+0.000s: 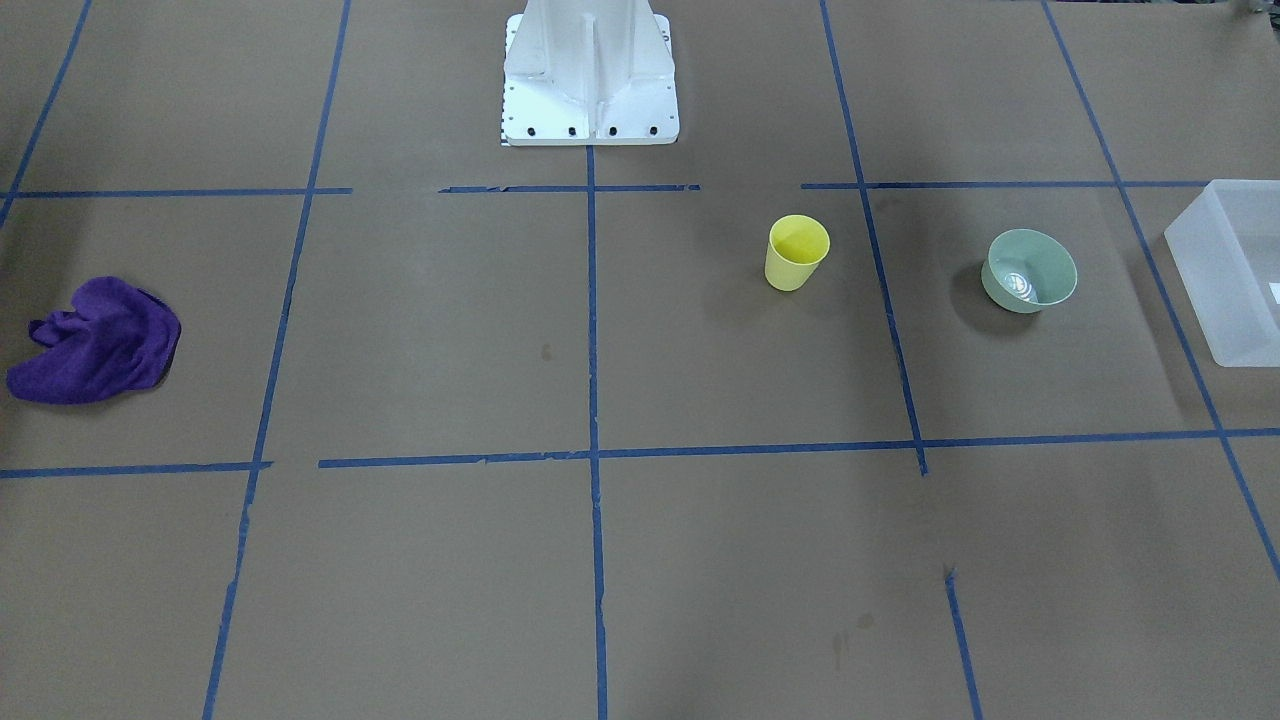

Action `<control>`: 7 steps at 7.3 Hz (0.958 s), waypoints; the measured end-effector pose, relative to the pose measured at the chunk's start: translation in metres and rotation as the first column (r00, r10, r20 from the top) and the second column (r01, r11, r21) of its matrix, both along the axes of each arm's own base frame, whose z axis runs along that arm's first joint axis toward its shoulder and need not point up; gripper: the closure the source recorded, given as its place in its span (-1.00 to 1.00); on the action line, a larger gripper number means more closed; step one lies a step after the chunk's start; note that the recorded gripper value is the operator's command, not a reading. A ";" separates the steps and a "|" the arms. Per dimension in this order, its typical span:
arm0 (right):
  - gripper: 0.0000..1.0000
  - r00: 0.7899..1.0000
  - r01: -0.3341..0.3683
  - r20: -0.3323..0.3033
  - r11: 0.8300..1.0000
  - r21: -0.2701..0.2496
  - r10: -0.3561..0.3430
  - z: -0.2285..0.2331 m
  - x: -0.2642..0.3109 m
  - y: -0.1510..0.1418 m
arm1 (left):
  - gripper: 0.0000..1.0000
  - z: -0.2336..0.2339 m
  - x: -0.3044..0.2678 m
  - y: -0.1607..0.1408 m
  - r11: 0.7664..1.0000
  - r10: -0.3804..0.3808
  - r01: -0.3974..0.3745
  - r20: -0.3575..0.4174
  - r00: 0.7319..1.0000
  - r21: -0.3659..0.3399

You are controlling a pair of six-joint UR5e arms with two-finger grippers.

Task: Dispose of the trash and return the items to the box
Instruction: 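Move the left gripper out toward the yellow cup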

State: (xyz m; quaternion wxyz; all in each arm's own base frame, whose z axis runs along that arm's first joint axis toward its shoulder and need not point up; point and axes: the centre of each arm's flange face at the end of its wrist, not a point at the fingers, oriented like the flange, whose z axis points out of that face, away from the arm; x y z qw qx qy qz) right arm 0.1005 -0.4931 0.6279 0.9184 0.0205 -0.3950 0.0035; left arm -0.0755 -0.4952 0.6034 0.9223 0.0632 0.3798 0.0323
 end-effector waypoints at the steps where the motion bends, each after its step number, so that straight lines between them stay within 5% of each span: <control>1: -1.00 1.000 0.000 -0.002 1.000 0.003 0.000 -0.002 0.000 0.000 | -1.00 -0.001 0.000 0.000 1.000 0.000 0.000 0.000 1.000 0.002; 4: -1.00 1.000 -0.001 -0.005 1.000 0.009 0.001 -0.005 0.000 -0.001 | -1.00 -0.020 0.000 -0.007 0.999 -0.004 0.004 0.000 1.000 0.033; 7: -1.00 1.000 -0.004 -0.007 0.999 0.048 0.004 -0.026 0.001 -0.011 | -1.00 -0.122 0.004 -0.001 0.987 -0.116 0.118 -0.032 0.993 0.111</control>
